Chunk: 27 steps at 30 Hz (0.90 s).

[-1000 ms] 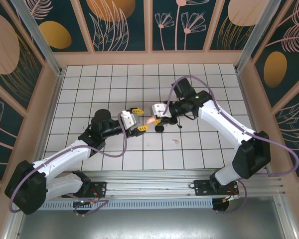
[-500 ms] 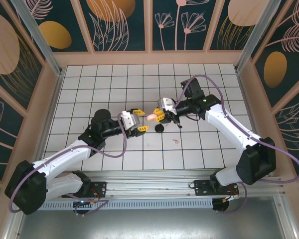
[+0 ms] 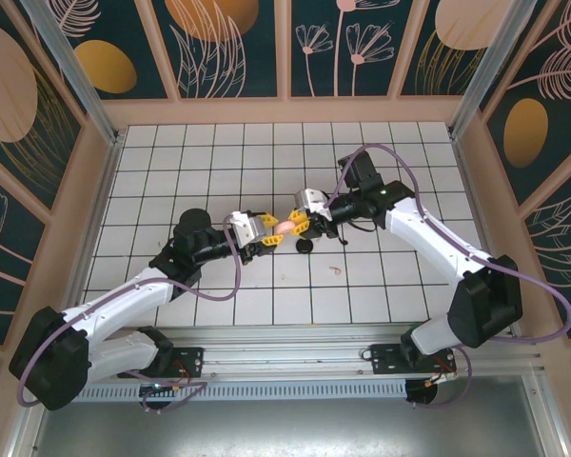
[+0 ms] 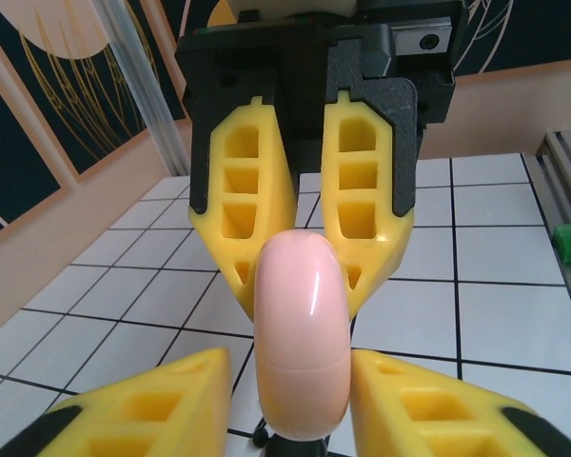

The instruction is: Insert wireless bluetooth earbuds into charging case

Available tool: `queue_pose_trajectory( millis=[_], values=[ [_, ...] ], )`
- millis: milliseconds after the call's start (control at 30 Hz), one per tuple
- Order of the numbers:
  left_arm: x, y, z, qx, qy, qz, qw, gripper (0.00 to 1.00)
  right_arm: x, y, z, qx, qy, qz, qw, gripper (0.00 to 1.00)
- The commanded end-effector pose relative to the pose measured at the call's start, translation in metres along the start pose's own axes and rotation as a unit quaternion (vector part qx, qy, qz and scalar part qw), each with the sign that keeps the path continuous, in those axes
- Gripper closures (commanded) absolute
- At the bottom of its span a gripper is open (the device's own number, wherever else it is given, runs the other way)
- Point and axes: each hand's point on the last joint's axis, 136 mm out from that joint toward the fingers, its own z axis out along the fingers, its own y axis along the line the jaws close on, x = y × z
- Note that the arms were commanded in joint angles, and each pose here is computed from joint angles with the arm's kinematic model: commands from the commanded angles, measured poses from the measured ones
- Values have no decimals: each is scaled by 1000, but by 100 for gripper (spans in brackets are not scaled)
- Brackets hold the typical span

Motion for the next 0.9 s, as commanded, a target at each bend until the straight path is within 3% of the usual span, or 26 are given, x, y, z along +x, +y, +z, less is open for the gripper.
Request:
queue_pose_trajectory(
  millis=[0,100,233,300,400,867],
  values=[
    [-5,-2,1,6,-14,6,1000,65,-14,-3,0,-3,-19,-12,1000,87],
    [-4,-2,2,7,-12,4,1000,65,-15,-3,0,-2,-20,-12,1000,87],
    [-4,-2,2,6,-11,3,1000,72,-16,-4,0,-2,-21,-10,1000,86],
    [-3,-2,2,8,-10,4,1000,76,-16,-6,-1,3,-20,-7,1000,71],
    [-3,-2,2,8,-7,4,1000,77,-21,-10,-5,14,-28,-5,999,61],
    [0,-4,5,20,2,5,1000,80,-36,-32,-29,52,-63,7,997,59]
  ],
)
